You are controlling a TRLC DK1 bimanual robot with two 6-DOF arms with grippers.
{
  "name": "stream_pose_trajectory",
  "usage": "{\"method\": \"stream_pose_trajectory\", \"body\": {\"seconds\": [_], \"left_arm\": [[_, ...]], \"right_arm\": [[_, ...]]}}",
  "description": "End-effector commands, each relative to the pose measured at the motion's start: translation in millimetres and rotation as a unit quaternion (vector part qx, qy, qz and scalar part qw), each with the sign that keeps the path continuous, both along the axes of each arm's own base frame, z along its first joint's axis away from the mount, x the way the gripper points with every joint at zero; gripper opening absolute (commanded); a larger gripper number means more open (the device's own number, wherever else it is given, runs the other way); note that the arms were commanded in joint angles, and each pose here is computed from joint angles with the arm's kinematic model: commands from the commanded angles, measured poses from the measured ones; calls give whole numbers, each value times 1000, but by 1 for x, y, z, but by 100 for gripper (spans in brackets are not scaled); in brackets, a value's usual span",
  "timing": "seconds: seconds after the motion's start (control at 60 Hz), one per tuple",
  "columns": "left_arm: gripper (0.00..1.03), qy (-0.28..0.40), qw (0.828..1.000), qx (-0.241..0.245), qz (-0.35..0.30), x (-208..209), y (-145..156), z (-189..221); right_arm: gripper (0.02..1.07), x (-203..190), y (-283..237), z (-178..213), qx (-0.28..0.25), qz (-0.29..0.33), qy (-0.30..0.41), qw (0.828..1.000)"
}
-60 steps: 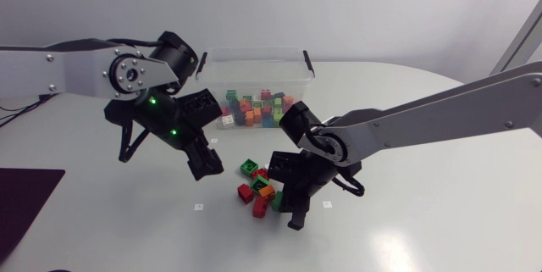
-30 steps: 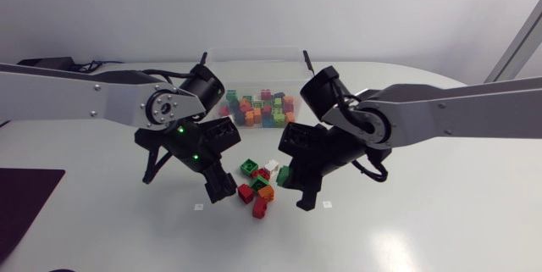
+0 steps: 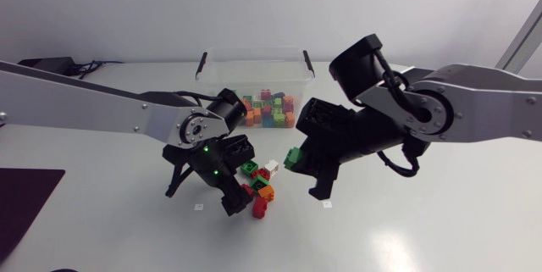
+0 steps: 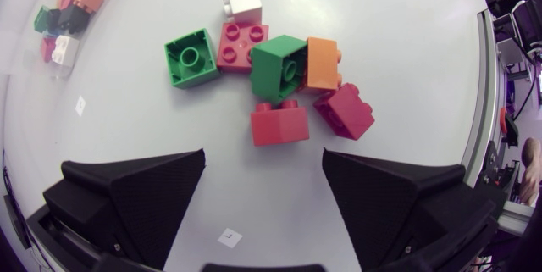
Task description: Place the duplo bricks in the container
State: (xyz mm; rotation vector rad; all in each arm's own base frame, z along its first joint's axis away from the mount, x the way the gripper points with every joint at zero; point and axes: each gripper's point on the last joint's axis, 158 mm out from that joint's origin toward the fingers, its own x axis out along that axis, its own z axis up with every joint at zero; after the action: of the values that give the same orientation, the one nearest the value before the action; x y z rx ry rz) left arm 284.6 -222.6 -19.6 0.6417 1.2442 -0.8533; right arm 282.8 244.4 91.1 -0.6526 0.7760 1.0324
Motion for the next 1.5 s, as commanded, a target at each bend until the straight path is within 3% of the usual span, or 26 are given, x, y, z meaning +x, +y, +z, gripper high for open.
{"method": "stream_pose_trajectory", "body": {"seconds": [0.0, 0.183, 0.383, 0.5, 0.65, 0.9, 1.483], "left_arm": [[96, 8, 1000, 5, 9, -2, -5, -10], [96, 8, 1000, 3, 13, 4, -10, -15], [85, -3, 1000, -6, 20, 13, -17, -20], [69, -6, 1000, -9, 20, 15, -22, -21], [32, -12, 1000, -15, 20, 18, -26, -21], [29, -17, 1000, -19, 10, 12, -28, -12], [29, -125, 988, -85, 34, 47, -11, 101]], "right_arm": [[30, 0, -6, 7, 2, -14, 3, 1000], [31, 14, -10, 35, 21, -32, -22, 999], [31, 35, -13, 58, 43, -55, -42, 997], [31, 56, -13, 69, 65, -77, -51, 994], [31, 85, -13, 81, 90, -103, -67, 988], [31, 138, -10, 90, 123, -142, -89, 978], [31, 207, 14, 87, 156, -169, -96, 969]]}}
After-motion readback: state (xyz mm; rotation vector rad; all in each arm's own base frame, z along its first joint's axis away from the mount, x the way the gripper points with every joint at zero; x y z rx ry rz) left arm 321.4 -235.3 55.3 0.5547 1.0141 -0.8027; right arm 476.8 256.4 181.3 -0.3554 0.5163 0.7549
